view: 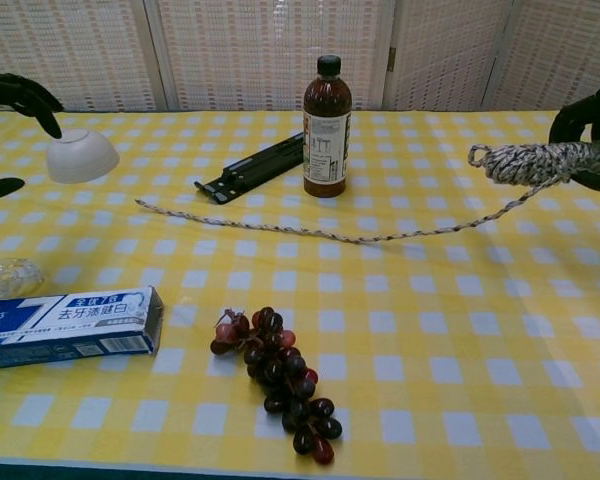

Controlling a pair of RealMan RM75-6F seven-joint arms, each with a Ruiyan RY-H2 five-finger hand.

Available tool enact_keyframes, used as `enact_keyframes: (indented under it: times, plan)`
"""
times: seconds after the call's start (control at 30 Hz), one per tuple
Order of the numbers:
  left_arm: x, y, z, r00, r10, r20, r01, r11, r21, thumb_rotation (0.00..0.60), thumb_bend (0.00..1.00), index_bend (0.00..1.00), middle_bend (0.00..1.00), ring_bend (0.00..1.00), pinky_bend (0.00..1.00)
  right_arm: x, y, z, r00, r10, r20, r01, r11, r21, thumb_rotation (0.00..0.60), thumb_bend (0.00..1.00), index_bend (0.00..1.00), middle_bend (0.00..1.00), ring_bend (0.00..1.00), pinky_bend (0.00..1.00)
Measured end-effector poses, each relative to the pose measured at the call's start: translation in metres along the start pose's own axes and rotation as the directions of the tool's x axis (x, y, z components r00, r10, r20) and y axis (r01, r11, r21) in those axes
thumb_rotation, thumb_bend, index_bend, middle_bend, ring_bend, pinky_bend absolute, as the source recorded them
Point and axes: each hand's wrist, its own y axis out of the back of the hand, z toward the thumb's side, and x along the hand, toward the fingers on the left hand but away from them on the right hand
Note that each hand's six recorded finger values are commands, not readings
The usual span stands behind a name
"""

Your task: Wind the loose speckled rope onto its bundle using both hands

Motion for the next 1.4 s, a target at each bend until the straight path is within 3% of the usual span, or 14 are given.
enact_keyframes:
  times: [0.27, 0.63, 0.97, 1.1, 1.4]
  plan:
    - [0.066, -0.024, 0.024, 0.998, -0.037, 0.054, 0.036, 0.999, 0.009, 0.600, 0.37, 0.40, 0.21, 0.24, 0.18, -0.003, 0.006, 0.001, 0.999, -0.001, 0.051, 0.000, 1.000, 0.019, 0.600, 0.68, 0.71, 0.63, 0.67, 0.56]
    - [0.122, -0.066, 0.028, 0.994, -0.113, 0.010, 0.112, 0.991, 0.073, 0.600, 0.39, 0.44, 0.21, 0.19, 0.14, -0.008, 0.009, 0.008, 0.998, 0.010, 0.069, -0.012, 0.999, 0.033, 0.600, 0.68, 0.71, 0.63, 0.67, 0.56]
    - [0.143, -0.096, 0.034, 0.988, -0.156, -0.014, 0.157, 0.982, 0.108, 0.600, 0.40, 0.46, 0.15, 0.10, 0.10, -0.012, 0.008, 0.012, 0.998, 0.016, 0.066, -0.018, 0.999, 0.033, 0.600, 0.68, 0.71, 0.63, 0.67, 0.56]
    - [0.148, -0.104, 0.034, 0.986, -0.165, -0.034, 0.168, 0.981, 0.096, 0.600, 0.40, 0.44, 0.03, 0.00, 0.01, -0.012, 0.006, 0.011, 0.997, 0.022, 0.070, -0.024, 0.999, 0.032, 0.600, 0.69, 0.71, 0.63, 0.67, 0.56]
    - [0.153, -0.113, 0.034, 0.986, -0.155, -0.056, 0.160, 0.983, 0.086, 0.600, 0.40, 0.47, 0.00, 0.00, 0.00, -0.012, 0.006, 0.009, 0.997, 0.022, 0.073, -0.025, 0.999, 0.031, 0.600, 0.69, 0.72, 0.64, 0.68, 0.56]
